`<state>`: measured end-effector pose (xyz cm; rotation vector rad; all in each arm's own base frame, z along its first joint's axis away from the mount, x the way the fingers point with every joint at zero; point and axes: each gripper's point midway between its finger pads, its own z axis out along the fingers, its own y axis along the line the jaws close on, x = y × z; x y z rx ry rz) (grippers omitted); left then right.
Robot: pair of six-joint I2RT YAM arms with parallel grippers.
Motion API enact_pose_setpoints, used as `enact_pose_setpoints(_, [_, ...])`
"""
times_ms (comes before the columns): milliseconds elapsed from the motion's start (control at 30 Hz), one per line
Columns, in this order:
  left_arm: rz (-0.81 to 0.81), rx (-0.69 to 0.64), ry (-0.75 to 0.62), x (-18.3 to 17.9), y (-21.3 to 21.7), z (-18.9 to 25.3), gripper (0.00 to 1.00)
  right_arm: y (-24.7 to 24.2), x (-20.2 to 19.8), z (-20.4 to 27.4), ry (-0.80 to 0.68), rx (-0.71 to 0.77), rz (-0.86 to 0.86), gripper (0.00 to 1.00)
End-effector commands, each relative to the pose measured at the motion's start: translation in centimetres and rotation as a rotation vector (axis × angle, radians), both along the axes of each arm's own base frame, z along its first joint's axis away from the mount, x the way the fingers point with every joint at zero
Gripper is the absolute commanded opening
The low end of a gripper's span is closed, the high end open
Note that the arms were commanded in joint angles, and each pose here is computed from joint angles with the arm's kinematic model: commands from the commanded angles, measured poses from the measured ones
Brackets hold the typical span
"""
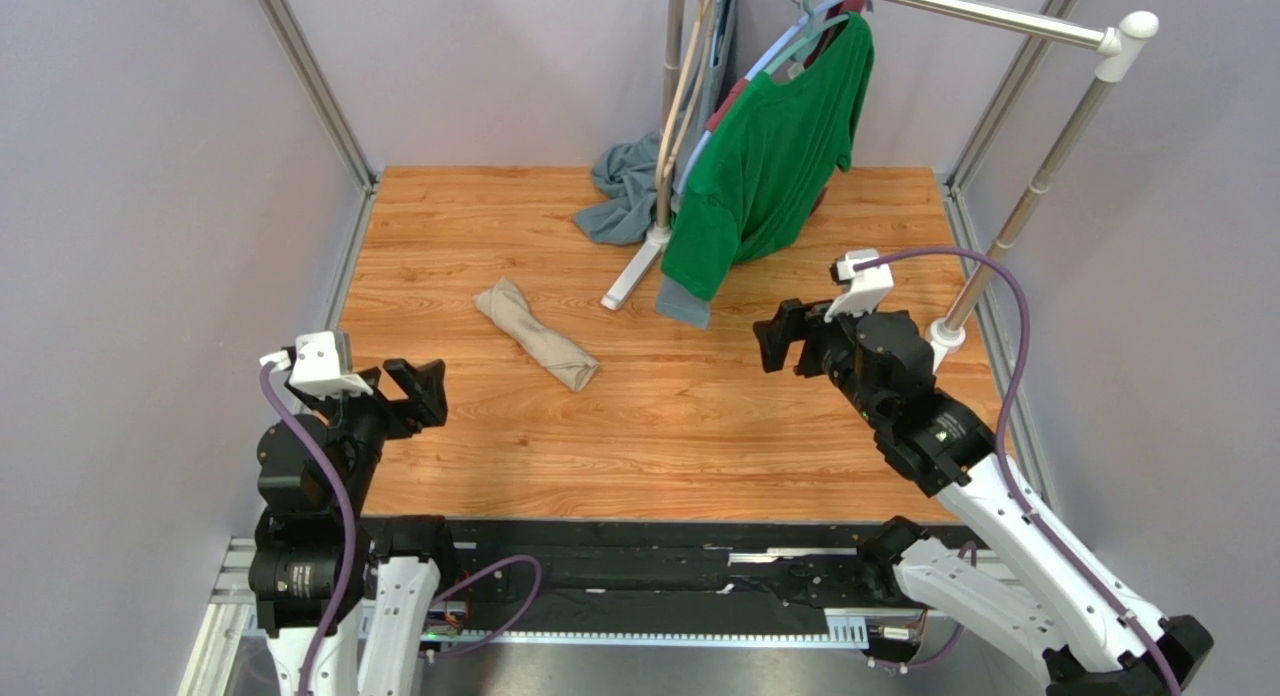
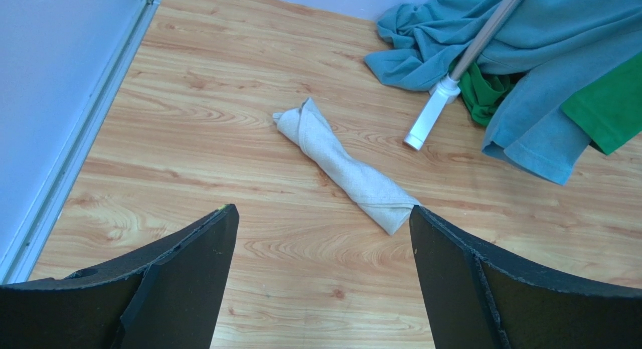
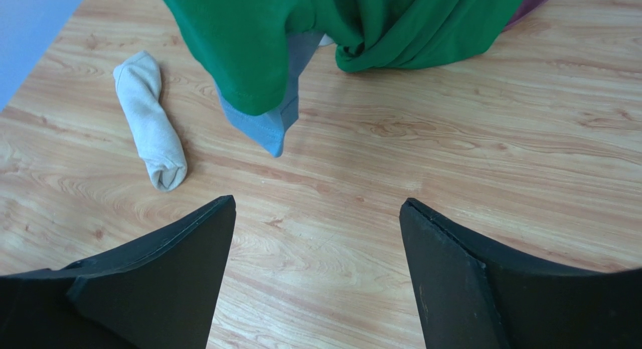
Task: Fold the napkin, place the utensils inside, and roll it up
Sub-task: Roll the napkin with the utensil
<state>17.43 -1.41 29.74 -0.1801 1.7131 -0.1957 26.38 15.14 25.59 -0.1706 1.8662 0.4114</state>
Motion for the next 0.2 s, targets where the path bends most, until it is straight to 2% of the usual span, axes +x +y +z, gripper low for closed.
enact_pose_setpoints(0, [0.013, 0.037, -0.015, 0.02, 0.45, -0.11, 0.93, -1.08, 0.09, 0.43, -0.008, 0.021, -0.049, 0.85])
enact_pose_setpoints(167, [0.009, 0.028, -0.021, -0.07, 0.33, -0.03, 0.93, -1.26, 0.2, 0.06, -0.009, 0.026, -0.064, 0.85])
